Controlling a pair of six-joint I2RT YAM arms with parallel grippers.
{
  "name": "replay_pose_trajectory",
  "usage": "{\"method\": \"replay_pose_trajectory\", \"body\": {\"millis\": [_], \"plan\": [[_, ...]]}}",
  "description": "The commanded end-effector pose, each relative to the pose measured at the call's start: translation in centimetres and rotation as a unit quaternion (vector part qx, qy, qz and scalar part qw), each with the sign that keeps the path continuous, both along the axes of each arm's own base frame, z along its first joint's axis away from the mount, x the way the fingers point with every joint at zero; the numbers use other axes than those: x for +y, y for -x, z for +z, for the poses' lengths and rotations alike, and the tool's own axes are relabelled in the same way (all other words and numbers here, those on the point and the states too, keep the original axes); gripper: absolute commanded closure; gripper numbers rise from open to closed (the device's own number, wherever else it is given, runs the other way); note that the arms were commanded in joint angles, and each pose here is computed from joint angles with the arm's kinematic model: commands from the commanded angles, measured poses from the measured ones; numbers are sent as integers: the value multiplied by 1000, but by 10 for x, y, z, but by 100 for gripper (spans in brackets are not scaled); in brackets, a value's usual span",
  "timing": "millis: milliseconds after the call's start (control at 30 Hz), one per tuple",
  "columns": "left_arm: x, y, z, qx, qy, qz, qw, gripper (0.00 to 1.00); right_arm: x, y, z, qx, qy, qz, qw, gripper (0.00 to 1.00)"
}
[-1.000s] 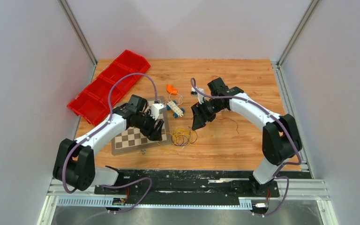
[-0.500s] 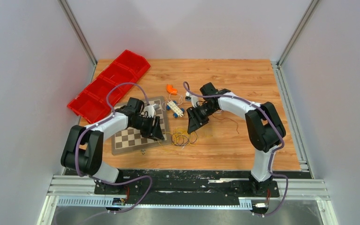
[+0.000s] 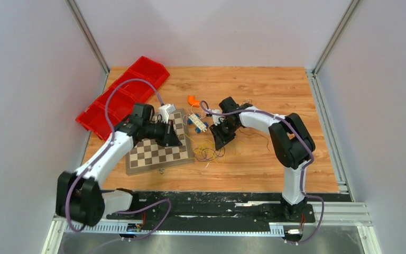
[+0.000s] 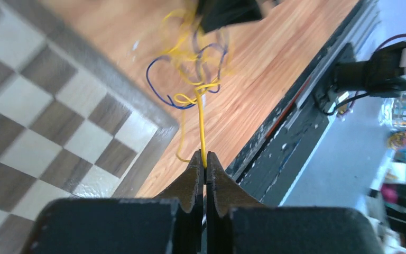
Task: Untangle the cables
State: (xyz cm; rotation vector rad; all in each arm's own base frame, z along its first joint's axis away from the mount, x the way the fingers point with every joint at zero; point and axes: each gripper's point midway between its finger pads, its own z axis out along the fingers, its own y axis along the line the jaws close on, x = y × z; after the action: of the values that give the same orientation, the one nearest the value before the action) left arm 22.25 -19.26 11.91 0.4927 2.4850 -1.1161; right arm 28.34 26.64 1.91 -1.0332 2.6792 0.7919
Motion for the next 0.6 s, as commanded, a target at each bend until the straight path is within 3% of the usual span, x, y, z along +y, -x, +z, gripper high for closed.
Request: {"method": "replay_pose_trajectory", "body": {"millis": [0, 267, 400, 567], "plan": [[-3, 2, 94, -155, 46, -29, 986, 100, -37, -22, -14, -87, 97, 2, 992, 69], [11, 7, 253, -365, 78, 13, 928, 100, -71, -27, -23, -121, 170, 10, 978, 69], [21, 1, 316, -421, 83, 43, 902, 100, -82, -34, -20, -128, 180, -4, 975, 66], [53, -27, 371, -449, 62, 138, 880, 100, -102, -40, -17, -121, 184, -21, 975, 64]]}}
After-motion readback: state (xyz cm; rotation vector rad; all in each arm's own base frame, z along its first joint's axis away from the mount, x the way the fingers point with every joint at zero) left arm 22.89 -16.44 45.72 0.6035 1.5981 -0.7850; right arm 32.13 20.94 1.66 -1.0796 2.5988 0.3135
